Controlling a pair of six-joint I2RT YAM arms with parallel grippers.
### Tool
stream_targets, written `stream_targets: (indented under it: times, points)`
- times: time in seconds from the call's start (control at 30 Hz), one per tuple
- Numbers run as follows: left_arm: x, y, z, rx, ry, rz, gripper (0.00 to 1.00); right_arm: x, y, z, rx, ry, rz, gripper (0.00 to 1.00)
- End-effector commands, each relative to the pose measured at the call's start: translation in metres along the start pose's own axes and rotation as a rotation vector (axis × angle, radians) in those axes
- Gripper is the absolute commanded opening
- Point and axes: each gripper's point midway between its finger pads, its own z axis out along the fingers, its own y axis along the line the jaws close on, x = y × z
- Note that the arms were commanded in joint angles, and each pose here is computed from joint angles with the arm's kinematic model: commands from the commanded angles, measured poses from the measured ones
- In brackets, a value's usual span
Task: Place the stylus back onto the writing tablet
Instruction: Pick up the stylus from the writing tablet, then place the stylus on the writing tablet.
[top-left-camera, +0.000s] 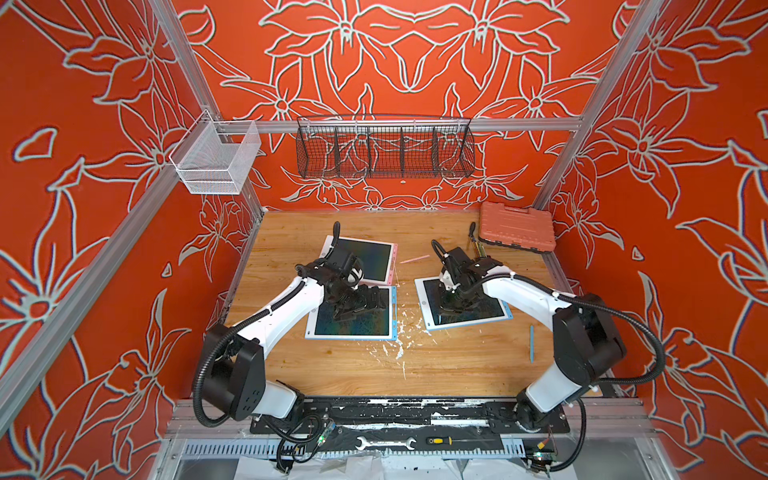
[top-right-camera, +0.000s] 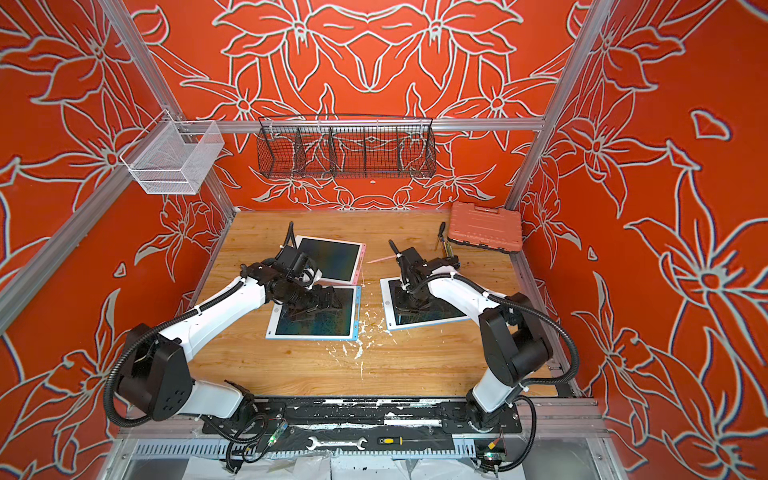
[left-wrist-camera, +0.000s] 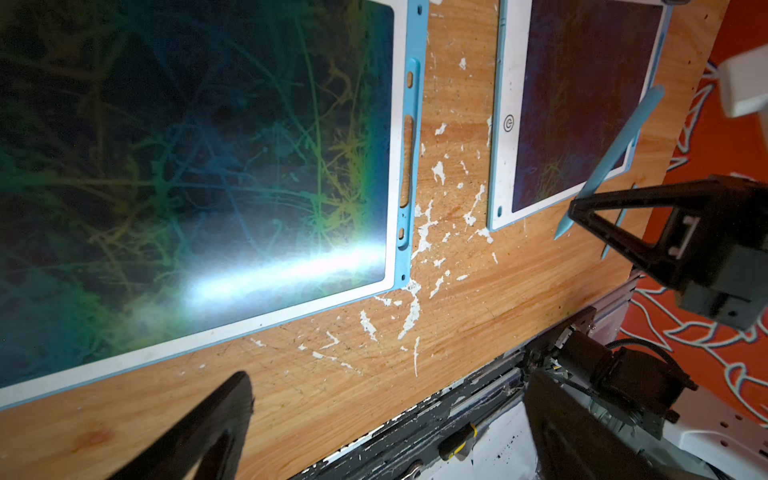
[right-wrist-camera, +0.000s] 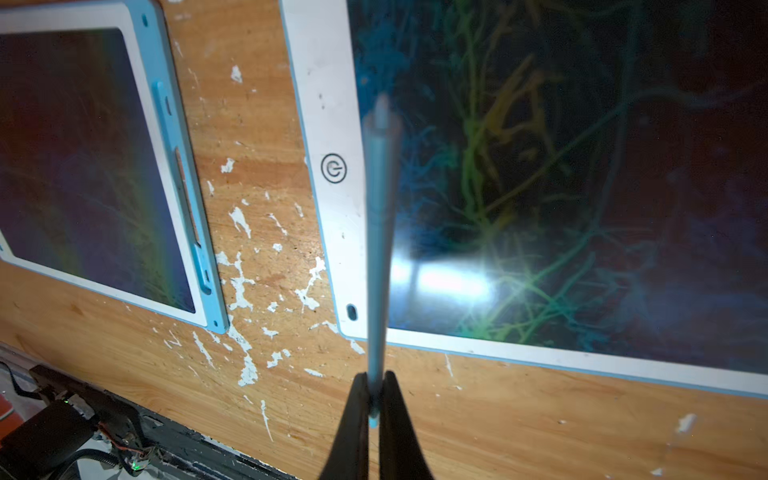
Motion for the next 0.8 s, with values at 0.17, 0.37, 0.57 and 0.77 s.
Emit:
stream_targets:
  times: [0.17,0.37,0.57,0.77]
  points:
    - [0.013,0.021,-0.013,-0.054,-0.017,-0.034,1.0,0.0,0.055,0.019,-0.066,0.042,0.009,0.0]
    - [0.02,0.027,-0.016,-0.063,-0.026,-0.039,1.0,0.005,0.081,0.031,-0.069,0.082,0.004,0.0]
    - [0.031,0.035,-0.018,-0.074,-0.03,-0.047,1.0,0.01,0.094,0.043,-0.039,0.101,0.02,0.0]
    - [0.032,0.038,-0.018,-0.073,-0.027,-0.049,1.0,0.013,0.096,0.051,0.019,0.117,0.022,0.0]
